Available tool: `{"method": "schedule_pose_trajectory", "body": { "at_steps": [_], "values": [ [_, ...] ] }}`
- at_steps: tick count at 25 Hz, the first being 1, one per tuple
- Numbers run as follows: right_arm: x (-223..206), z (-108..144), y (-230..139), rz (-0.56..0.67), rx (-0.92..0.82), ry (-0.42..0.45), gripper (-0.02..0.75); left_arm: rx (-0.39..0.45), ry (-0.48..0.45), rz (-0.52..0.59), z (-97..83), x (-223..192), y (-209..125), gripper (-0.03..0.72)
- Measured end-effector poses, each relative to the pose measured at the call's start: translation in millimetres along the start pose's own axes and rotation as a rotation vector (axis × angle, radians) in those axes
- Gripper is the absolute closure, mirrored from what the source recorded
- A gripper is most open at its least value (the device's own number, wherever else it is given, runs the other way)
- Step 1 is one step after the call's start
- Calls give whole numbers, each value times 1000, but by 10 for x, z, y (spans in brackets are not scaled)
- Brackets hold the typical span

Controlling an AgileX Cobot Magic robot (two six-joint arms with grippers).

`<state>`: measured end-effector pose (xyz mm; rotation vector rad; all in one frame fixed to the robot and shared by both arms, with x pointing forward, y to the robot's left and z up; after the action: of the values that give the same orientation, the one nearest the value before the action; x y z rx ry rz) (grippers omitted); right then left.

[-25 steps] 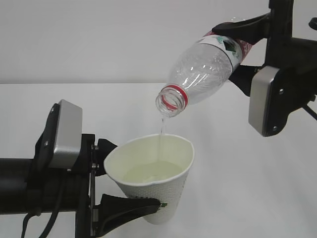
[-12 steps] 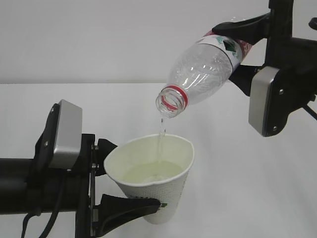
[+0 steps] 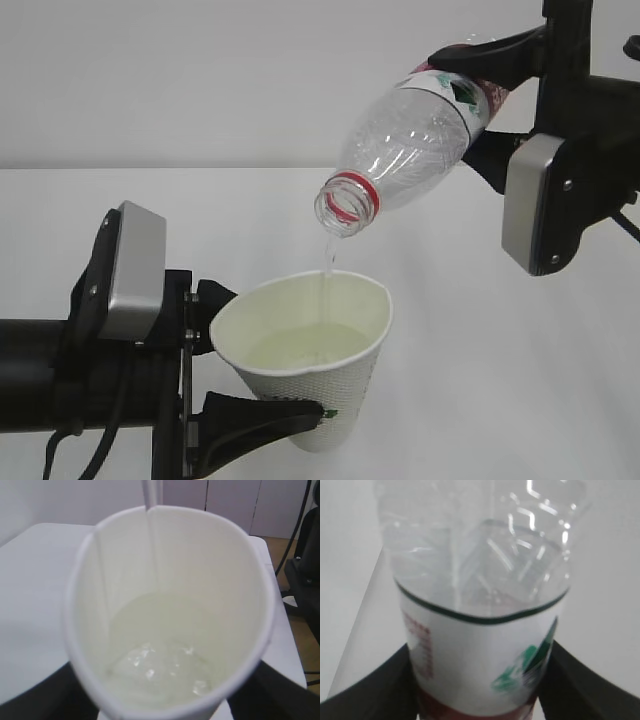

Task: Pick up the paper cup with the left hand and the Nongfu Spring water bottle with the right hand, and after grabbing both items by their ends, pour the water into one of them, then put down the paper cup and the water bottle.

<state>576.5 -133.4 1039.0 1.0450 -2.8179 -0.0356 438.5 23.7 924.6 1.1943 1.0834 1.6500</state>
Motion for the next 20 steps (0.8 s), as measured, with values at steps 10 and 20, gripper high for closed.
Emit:
{"method": "schedule_pose_trajectory", "body": {
  "at_steps": [10,20],
  "values": [
    [0,0,0,0,1,0,258,-2,0,0,0,0,0,177],
    [0,-2,2,-1,11,-1,258,-2,0,0,0,0,0,177]
  ]
}}
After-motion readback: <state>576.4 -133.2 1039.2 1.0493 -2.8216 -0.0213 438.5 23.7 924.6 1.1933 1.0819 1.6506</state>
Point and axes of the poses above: a point on each arm's last joint axis where the gripper is mounted, x pointing back along that axis away from the gripper, z along the wrist's bending axis when the last joint is at zero, y = z × x, the point moved 10 cm from there along -x, pointing out along that axis toward the gripper, and after that the axes turned 10 degrees about -x, right-handed, at the moved point
